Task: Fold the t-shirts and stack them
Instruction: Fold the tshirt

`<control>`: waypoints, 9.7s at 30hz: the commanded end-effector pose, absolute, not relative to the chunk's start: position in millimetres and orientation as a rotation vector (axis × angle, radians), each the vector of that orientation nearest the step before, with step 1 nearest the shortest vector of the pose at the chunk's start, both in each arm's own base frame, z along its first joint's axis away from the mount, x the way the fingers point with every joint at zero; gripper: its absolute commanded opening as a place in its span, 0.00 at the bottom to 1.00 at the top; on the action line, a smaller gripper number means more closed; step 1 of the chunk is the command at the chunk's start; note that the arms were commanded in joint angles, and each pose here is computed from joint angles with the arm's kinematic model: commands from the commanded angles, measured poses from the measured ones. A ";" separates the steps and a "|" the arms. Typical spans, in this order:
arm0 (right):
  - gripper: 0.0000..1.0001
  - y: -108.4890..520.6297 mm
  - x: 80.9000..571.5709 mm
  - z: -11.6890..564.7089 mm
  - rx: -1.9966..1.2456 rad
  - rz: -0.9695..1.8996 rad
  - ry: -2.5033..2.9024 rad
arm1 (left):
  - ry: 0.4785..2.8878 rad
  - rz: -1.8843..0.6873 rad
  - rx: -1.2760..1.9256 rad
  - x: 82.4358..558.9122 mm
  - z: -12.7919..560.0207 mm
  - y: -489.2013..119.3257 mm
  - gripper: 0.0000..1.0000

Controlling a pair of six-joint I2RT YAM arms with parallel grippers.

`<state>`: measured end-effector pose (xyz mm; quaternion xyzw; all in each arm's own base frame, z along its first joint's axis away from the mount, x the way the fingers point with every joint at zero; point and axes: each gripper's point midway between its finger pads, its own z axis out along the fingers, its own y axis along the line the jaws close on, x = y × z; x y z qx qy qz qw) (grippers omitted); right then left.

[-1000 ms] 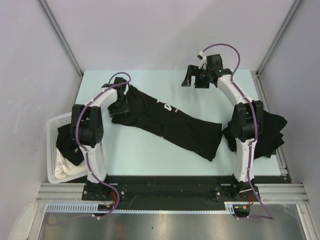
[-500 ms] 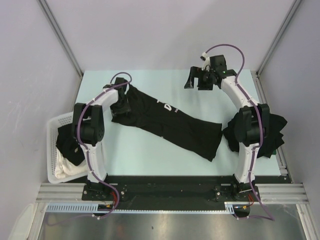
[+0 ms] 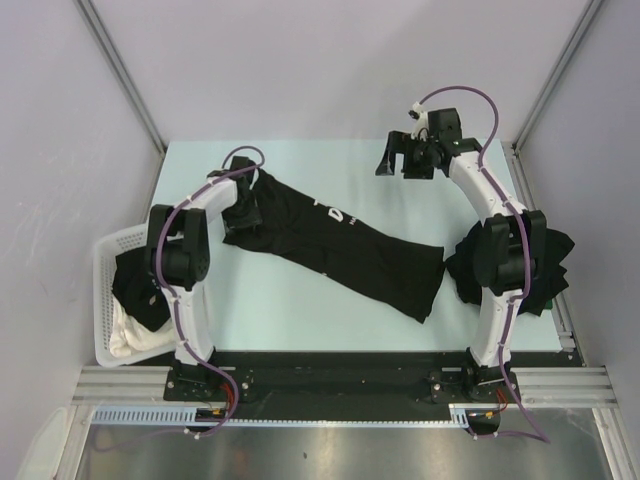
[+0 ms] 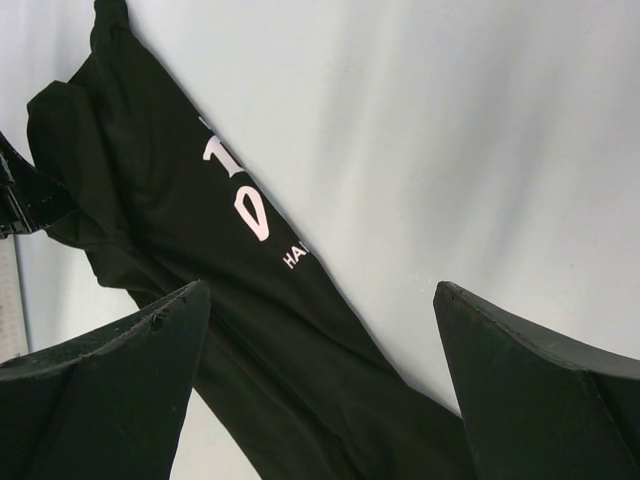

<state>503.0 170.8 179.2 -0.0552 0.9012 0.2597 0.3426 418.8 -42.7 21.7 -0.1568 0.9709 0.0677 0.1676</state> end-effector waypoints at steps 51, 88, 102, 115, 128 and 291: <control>1.00 193.3 465.0 190.3 -0.258 0.628 2.393 | 2.626 -0.024 -0.333 561.5 29.2 -112.9 0.00; 1.00 174.3 430.2 196.7 -0.237 0.486 2.387 | 2.333 -0.060 -0.234 556.7 160.6 -109.8 0.40; 1.00 150.9 452.2 228.0 -0.115 0.511 2.279 | 2.514 -0.278 0.059 393.7 164.9 -203.9 0.39; 1.00 132.7 447.3 267.7 -0.079 0.489 2.184 | 2.573 -0.363 0.407 277.8 130.4 -304.9 0.39; 1.00 72.3 433.9 281.7 0.033 0.378 2.164 | 2.555 -0.407 0.775 193.5 91.9 -383.3 0.40; 1.00 29.2 427.3 280.6 0.148 0.360 2.151 | 2.520 -0.275 1.266 133.6 29.9 -386.0 0.53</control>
